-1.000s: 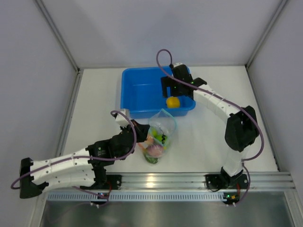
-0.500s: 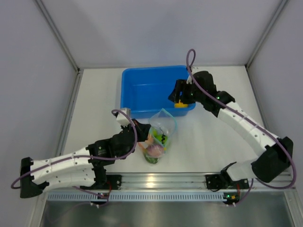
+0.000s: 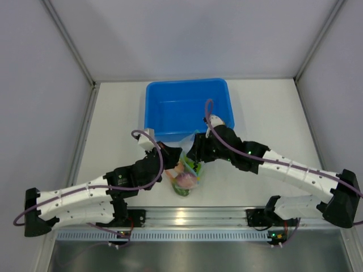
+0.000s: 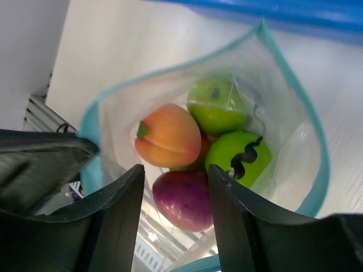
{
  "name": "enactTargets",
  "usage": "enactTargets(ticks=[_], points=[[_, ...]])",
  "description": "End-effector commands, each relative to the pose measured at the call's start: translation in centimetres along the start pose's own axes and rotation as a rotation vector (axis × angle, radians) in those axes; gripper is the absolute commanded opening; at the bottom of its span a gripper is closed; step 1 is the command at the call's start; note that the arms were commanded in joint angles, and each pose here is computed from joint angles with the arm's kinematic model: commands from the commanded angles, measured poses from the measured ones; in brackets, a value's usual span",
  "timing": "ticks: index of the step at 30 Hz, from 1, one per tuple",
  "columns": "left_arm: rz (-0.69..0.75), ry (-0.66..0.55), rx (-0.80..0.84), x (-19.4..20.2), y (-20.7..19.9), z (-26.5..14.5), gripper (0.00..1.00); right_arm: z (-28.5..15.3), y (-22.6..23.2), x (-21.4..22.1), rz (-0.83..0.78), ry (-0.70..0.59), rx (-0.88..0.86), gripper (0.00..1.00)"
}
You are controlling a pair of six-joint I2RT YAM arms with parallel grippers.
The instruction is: Open the zip-top bag and remove the fake food
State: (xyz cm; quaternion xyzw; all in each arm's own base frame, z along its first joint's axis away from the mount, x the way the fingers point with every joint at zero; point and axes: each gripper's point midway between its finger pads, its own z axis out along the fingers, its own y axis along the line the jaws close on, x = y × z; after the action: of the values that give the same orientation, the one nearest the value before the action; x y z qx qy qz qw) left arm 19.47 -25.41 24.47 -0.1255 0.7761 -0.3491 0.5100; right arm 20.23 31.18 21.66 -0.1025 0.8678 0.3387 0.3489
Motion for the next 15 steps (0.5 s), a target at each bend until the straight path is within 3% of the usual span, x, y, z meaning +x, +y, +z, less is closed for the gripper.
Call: enactTargets(ticks=[1, 15], points=[[-0.114, -0.028, 0.049, -1.7, -1.8, -0.7, 0.00, 0.5, 1.4, 0.6, 0.087, -0.069, -0.005, 0.50], [-0.189, 0.011, 0.093, -0.7, -1.9, -1.1, 0.00, 3.2, 2.4, 9.1, 0.047, 0.174, -0.008, 0.65]])
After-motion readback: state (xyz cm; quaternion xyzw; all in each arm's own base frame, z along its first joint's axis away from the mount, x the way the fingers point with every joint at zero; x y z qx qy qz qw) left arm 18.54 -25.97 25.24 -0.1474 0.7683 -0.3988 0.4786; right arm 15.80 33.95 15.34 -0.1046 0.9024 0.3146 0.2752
